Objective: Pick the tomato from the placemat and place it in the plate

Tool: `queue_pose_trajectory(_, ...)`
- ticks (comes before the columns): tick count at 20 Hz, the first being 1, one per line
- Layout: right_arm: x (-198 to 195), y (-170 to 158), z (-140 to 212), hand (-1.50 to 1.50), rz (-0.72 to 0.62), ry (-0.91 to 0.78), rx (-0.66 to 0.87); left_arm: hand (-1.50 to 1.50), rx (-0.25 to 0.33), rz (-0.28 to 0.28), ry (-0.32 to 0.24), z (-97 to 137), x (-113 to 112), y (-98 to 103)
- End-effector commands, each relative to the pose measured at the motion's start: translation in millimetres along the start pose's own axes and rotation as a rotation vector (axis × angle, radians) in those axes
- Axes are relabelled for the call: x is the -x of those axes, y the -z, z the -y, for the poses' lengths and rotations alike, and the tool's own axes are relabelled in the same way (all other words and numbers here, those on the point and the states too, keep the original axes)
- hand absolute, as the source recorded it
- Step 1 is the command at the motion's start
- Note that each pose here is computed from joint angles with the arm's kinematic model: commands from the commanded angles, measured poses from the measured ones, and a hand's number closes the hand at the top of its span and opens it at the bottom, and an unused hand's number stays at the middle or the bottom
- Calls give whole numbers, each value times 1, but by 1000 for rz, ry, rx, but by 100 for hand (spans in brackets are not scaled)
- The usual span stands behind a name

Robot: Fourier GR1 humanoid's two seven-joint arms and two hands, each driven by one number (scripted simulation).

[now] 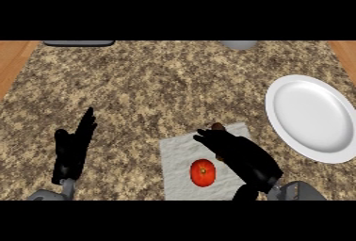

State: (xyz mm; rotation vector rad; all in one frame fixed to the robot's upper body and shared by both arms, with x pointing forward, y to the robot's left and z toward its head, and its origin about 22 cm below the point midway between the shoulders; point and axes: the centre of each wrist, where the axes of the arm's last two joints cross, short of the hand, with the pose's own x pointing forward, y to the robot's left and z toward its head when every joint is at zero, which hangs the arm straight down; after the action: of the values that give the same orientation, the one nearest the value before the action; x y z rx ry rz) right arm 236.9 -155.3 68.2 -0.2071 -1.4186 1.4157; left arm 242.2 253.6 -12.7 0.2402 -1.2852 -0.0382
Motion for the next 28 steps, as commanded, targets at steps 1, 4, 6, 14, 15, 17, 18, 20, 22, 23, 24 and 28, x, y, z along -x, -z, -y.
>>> queue_pose_trajectory(1,-14,16,11,-150,-63,-38,-101,0,4,4,-9,4,14,-15)
queue_pose_trajectory(4,-6,12,-1,-150,-82,-49,-126,0,-10,7,-1,24,-3,9)
queue_pose_trajectory(6,-16,16,-3,-150,-86,-32,-130,0,-12,16,-13,-12,-5,18)
queue_pose_trajectory(14,5,34,-23,-150,-74,-59,-170,0,-2,-7,7,16,9,0)
queue_pose_trajectory(15,9,41,-13,-150,-66,-21,-138,0,-25,-9,-14,-10,15,13)
queue_pose_trajectory(17,-9,46,-45,-150,-64,-42,-144,0,-12,1,-9,16,-5,5)
queue_pose_trajectory(18,-9,35,-42,-150,-81,-40,-157,0,-5,-14,-5,-9,-13,7)
queue_pose_trajectory(20,-11,50,-29,-150,-95,-39,-161,0,-13,-12,-4,7,0,6)
queue_pose_trajectory(22,-1,40,-35,-150,-86,-25,-178,0,0,-12,-1,-5,-4,6)
queue_pose_trajectory(23,8,37,-46,-150,-72,-34,-161,0,-10,0,2,5,-7,-4)
queue_pose_trajectory(24,8,46,-43,-150,-80,-30,-169,0,-16,0,9,10,7,16)
queue_pose_trajectory(28,8,56,-32,-150,-96,-37,-179,0,-20,-14,1,11,-17,11)
